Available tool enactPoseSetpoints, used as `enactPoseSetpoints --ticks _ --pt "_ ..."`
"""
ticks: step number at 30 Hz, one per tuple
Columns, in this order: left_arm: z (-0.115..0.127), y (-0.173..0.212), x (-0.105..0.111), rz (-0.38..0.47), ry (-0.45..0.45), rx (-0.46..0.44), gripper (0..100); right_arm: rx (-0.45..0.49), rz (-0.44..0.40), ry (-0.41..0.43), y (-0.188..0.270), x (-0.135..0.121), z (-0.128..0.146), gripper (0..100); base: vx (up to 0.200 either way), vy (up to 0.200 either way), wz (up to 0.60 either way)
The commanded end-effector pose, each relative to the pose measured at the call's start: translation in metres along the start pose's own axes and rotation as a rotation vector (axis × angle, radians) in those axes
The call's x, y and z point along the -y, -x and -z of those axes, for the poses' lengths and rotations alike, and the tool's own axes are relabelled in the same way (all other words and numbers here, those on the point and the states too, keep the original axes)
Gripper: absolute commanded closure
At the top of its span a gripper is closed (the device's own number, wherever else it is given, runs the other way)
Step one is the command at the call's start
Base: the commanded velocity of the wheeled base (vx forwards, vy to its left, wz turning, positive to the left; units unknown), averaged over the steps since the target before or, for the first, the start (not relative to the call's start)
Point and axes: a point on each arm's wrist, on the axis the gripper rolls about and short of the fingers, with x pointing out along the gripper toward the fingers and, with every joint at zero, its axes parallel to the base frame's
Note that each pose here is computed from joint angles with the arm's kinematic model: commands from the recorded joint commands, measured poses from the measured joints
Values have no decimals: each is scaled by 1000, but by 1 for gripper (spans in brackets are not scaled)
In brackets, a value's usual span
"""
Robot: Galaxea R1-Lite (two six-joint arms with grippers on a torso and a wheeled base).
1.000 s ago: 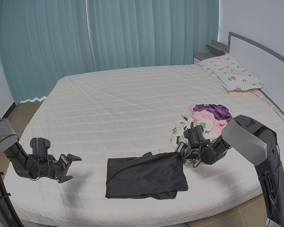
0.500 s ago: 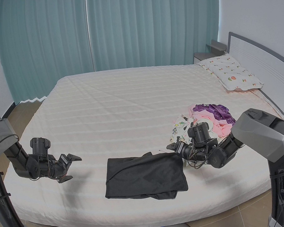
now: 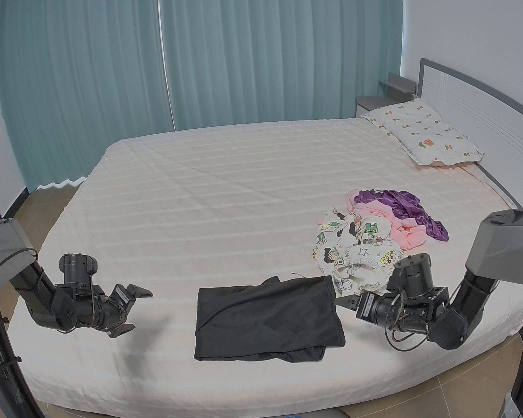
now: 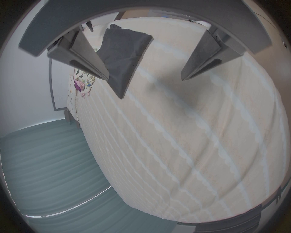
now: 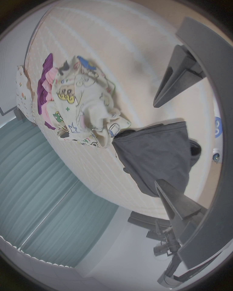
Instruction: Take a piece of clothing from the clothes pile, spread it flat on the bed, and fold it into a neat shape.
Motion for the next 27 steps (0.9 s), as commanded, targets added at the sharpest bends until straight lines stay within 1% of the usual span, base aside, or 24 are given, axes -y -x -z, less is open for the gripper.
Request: enactPoseSetpoints --ticks 1,2,3,5,6,8,9,10,14,19,21,22,24,26,27 --pt "31 -16 24 -13 -97 -13 0 -14 -35 -119 22 23 6 0 0 0 0" --pt "41 -28 30 -24 -130 -4 0 2 -44 -124 23 26 4 0 0 0 0" --pt "44 -36 33 -26 -145 5 0 1 -46 -126 23 27 3 0 0 0 0" --pt "45 -39 35 -26 -150 8 0 -1 -45 -126 24 28 3 0 0 0 0" --pt "50 -60 40 -35 -202 27 0 -9 -41 -131 21 30 6 0 0 0 0" --pt "50 -62 41 -35 -212 28 0 -14 -38 -131 20 31 7 0 0 0 0" --pt "47 -74 44 -25 -329 31 0 -25 -32 -126 18 32 11 0 0 0 0" --pt "48 -79 44 -24 -375 25 0 -26 -31 -128 17 33 11 0 0 0 0" --pt "59 -102 43 -28 -483 -2 0 -25 -30 -129 17 33 11 0 0 0 0" --pt "62 -114 48 14 -551 7 0 -35 -31 -124 16 33 14 0 0 0 0" --pt "62 -118 50 21 -555 10 0 -35 -31 -124 15 33 14 0 0 0 0" --pt "60 -121 55 39 -558 12 0 -34 -30 -126 16 33 13 0 0 0 0" --pt "61 -121 56 61 -560 -7 0 -33 -31 -128 15 33 13 0 0 0 0" --pt "61 -121 56 64 -560 -11 0 -33 -31 -128 15 33 13 0 0 0 0" --pt "62 -120 58 92 -563 -36 0 -37 -30 -130 15 33 14 0 0 0 0"
